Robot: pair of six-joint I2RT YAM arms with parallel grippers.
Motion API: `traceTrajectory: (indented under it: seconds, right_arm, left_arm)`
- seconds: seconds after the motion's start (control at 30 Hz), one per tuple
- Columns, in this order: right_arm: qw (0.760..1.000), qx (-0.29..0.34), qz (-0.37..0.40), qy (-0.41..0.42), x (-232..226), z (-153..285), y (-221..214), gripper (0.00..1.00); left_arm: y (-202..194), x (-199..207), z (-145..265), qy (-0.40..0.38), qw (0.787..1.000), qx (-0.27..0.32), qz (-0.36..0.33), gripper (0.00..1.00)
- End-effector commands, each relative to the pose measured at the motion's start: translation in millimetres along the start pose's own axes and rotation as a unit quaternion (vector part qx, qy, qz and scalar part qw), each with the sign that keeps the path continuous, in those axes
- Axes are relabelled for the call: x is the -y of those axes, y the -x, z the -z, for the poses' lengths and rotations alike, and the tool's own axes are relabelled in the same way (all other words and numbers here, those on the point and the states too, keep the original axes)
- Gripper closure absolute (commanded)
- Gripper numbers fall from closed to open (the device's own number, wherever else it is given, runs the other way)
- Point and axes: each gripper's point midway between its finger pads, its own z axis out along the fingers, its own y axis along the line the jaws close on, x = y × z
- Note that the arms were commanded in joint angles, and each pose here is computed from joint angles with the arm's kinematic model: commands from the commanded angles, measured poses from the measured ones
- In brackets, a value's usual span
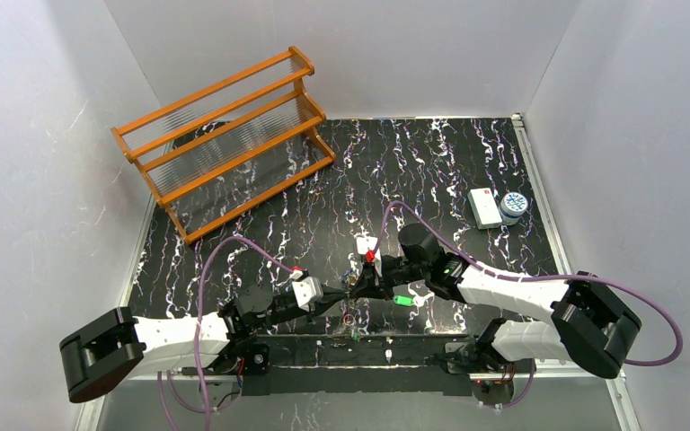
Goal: Put the keys on the keyring
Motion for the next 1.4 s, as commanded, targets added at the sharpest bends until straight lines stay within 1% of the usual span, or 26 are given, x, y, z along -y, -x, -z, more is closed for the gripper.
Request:
traceTrajectory:
  seconds: [0.0, 0.07, 0.27, 0.3, 0.37, 0.4, 0.43, 0.5, 0.7, 0.77, 0.93, 1.17, 1.3, 1.37]
  right_arm:
    - [0.998, 0.040, 0.039, -0.001, 3.4, 0.2, 33.0, 0.95]
    - [0.998, 0.040, 0.039, -0.007, 4.8, 1.1, 33.3, 0.99]
    - [0.999, 0.037, 0.040, -0.005, 4.3, 1.7, 34.5, 0.99]
    - [0.999, 0.031, 0.037, -0.004, 4.6, 1.2, 33.3, 0.99]
    - [0.999, 0.015, 0.029, 0.002, 4.3, 0.5, 29.5, 0.99]
    - [1.000, 0.006, 0.024, 0.004, 4.6, 0.3, 27.1, 0.99]
    - [1.000, -0.002, 0.021, 0.004, 5.2, 0.2, 26.5, 0.99]
    - [1.000, -0.018, 0.015, 0.003, 6.5, 1.0, 23.4, 0.99]
    - [0.998, -0.057, 0.013, -0.012, 10.9, 7.2, 18.4, 0.99]
    - [0.997, -0.069, 0.011, -0.015, 11.6, 9.1, 15.4, 0.99]
    - [0.996, -0.086, 0.004, -0.015, 11.4, 11.0, 10.9, 0.99]
    - [0.996, -0.084, 0.001, -0.010, 10.2, 10.4, 12.6, 0.99]
    - [0.996, -0.083, 0.001, -0.009, 9.8, 10.0, 12.3, 0.99]
    - [0.996, -0.085, 0.000, -0.009, 9.5, 9.7, 11.5, 0.99]
  left_arm:
    - [-0.1, -0.5, 7.3, 0.006, 1.000, 0.018, -0.005, 1.00]
    - [-1.4, -0.6, 7.6, 0.006, 1.000, 0.017, -0.006, 1.00]
    - [-1.1, -4.0, 7.5, 0.015, 1.000, 0.016, -0.008, 0.99]
    - [-0.7, -6.0, 7.2, 0.021, 1.000, 0.016, -0.009, 0.93]
    - [-0.4, -10.1, 7.2, 0.031, 0.999, 0.015, -0.013, 0.76]
    - [0.9, -11.6, 6.8, 0.035, 0.999, 0.015, -0.013, 0.71]
    - [1.5, -12.5, 6.3, 0.037, 0.999, 0.015, -0.015, 0.67]
    - [1.1, -13.6, 4.9, 0.037, 0.999, 0.007, -0.022, 0.64]
    - [-6.2, -19.5, 2.2, 0.038, 0.997, -0.047, -0.055, 0.64]
    - [-13.1, -18.8, 3.9, 0.029, 0.994, -0.075, -0.067, 0.64]
    - [-17.3, -14.4, 4.0, 0.003, 0.990, -0.111, -0.086, 0.67]
    - [-11.1, -9.0, -5.6, -0.019, 0.989, -0.117, -0.084, 0.67]
    - [-9.2, 0.0, -13.3, -0.048, 0.989, -0.112, -0.081, 0.75]
    - [-8.3, 3.2, -16.0, -0.058, 0.989, -0.108, -0.079, 0.75]
